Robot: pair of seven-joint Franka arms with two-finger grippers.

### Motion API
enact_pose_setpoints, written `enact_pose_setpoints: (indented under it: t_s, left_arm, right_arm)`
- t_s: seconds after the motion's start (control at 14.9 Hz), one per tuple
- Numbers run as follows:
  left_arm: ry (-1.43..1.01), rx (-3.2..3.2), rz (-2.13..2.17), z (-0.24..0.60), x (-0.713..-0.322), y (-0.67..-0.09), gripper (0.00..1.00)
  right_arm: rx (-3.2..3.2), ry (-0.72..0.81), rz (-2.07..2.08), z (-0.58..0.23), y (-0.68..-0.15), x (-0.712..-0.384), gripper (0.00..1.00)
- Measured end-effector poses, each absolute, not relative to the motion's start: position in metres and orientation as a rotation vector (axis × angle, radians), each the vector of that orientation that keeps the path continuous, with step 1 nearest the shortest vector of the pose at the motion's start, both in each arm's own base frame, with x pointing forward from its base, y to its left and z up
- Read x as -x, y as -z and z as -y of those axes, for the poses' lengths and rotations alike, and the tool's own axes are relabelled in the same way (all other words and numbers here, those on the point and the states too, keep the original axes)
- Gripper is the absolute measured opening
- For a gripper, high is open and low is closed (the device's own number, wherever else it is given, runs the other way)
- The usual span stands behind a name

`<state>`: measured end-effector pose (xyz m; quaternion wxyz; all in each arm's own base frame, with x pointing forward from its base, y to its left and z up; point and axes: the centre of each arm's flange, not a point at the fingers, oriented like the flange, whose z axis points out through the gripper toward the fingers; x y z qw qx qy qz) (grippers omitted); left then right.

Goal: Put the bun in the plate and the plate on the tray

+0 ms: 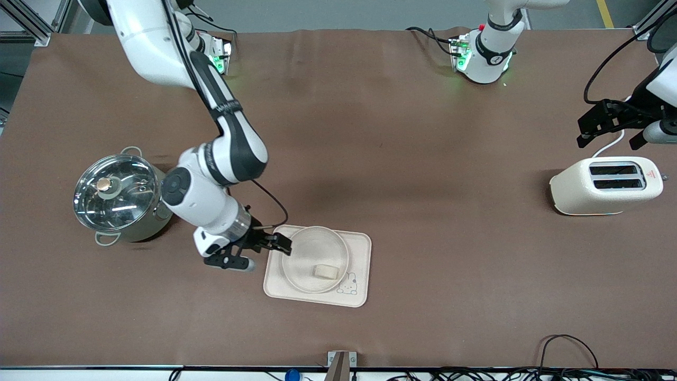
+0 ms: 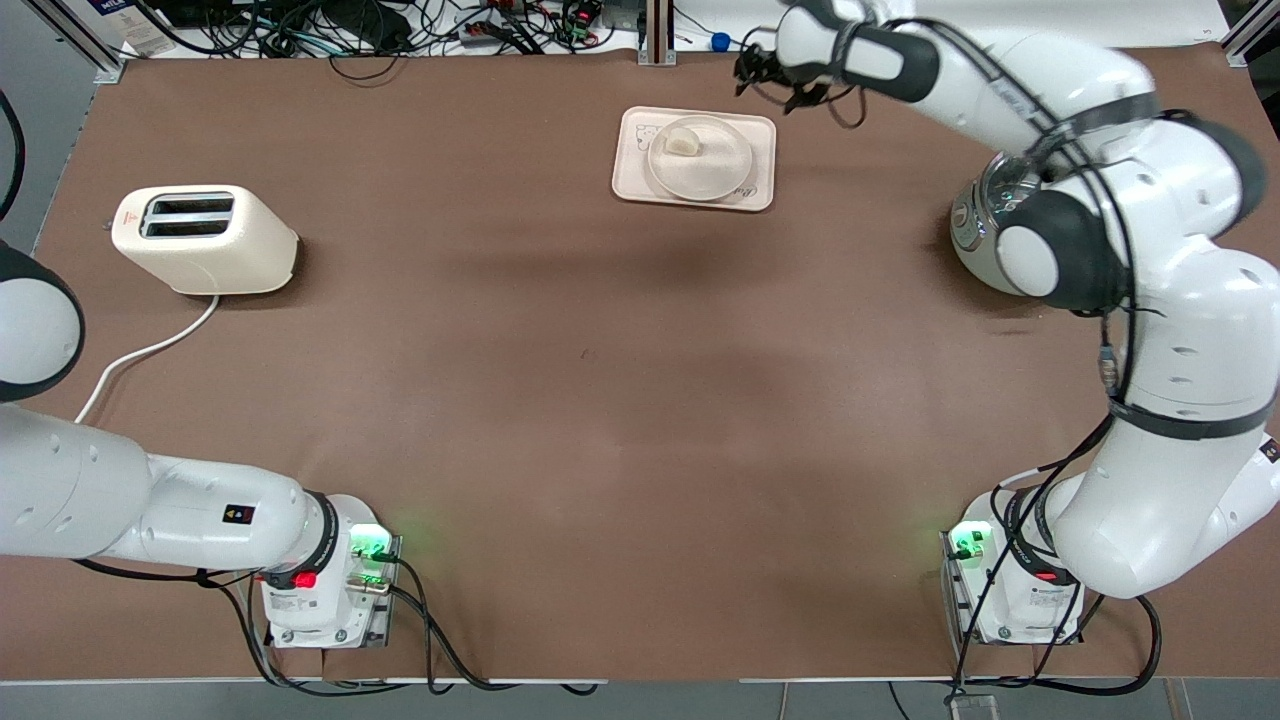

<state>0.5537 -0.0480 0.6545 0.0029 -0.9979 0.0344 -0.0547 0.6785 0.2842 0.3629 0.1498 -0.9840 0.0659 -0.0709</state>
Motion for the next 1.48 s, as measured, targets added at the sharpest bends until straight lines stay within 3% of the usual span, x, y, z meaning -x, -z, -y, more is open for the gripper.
enact_pose_setpoints:
  t_s: [0.27,0.47,0.74,1.48]
  left_arm:
    - [0.148,3.129,-0.115,0.046,-0.554,-0.651,1.0]
    - [0.143,3.127,-0.136,0.045,-0.555,-0.65,1.0]
    - [0.145,3.127,-0.129,0.042,-0.555,-0.651,1.0]
    - [0.144,3.127,-0.128,0.042,-0.555,-0.651,1.0]
  right_arm:
    - [2.936,0.152,-0.206,-0.206,-0.469,-0.667,1.0]
    - [3.019,0.009,-0.21,-0.149,-0.542,-0.629,1.0]
    - [3.134,-0.003,-0.197,-0.105,-0.62,-0.577,1.0]
    - [3.128,0.021,0.004,0.017,-0.673,-0.518,1.0]
